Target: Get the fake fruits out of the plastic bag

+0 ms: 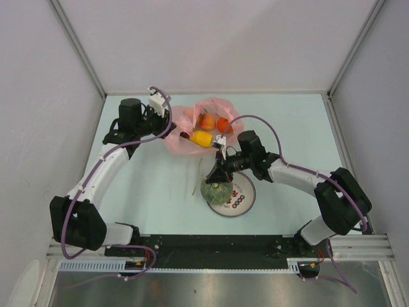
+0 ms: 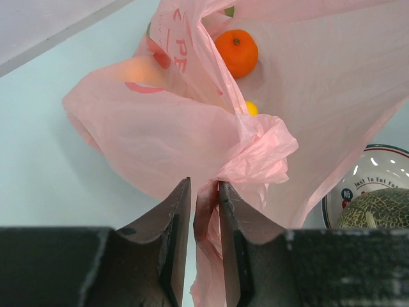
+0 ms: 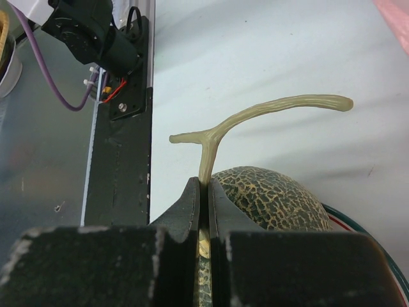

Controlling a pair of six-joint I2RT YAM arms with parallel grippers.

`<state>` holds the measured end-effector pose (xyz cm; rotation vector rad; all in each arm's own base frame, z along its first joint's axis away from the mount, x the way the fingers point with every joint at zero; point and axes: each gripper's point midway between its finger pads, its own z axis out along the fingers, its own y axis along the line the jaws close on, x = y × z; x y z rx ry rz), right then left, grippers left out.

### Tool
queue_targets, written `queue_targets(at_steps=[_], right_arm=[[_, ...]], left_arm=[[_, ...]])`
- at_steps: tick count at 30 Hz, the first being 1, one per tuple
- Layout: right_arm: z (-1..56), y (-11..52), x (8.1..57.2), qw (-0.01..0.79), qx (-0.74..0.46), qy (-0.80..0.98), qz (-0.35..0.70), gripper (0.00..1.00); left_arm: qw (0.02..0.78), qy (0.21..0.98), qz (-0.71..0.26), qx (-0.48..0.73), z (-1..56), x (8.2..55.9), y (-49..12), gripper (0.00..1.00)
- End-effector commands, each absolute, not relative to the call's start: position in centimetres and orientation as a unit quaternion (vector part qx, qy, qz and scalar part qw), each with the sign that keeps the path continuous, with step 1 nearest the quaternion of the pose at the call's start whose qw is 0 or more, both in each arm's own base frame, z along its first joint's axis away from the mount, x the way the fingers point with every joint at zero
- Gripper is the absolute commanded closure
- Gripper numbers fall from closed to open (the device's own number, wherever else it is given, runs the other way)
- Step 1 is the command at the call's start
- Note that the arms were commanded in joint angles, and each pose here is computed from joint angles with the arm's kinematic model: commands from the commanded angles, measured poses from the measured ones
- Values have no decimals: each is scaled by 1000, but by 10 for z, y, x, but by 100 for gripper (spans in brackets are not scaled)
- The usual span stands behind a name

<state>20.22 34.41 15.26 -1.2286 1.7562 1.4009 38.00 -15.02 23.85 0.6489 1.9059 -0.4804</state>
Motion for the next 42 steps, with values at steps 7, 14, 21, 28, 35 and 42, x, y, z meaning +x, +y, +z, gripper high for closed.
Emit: queue_targets(at_steps=[7,14,21,28,35,42], right_arm=[[142,346,211,299,-465,662,506,62],[144,347,219,315,-462,662,500,41],[174,347,224,340,-450,644,517,17],[208,351,227,352,-442,633,529,15],[250,355,251,400,-434,624,512,17],[257,356,332,474,-346,676,446,37]], left_arm=[[525,780,-197,279,247,374,-151,71],[522,782,-199,275,245,375,-151,71],[523,782,-198,275,245,376,-151,71],[526,779,-205,273,247,376,-153,71],[538,768,-213,272,259,367,-155,70],[538,763,-227,275,255,333,-152,71]])
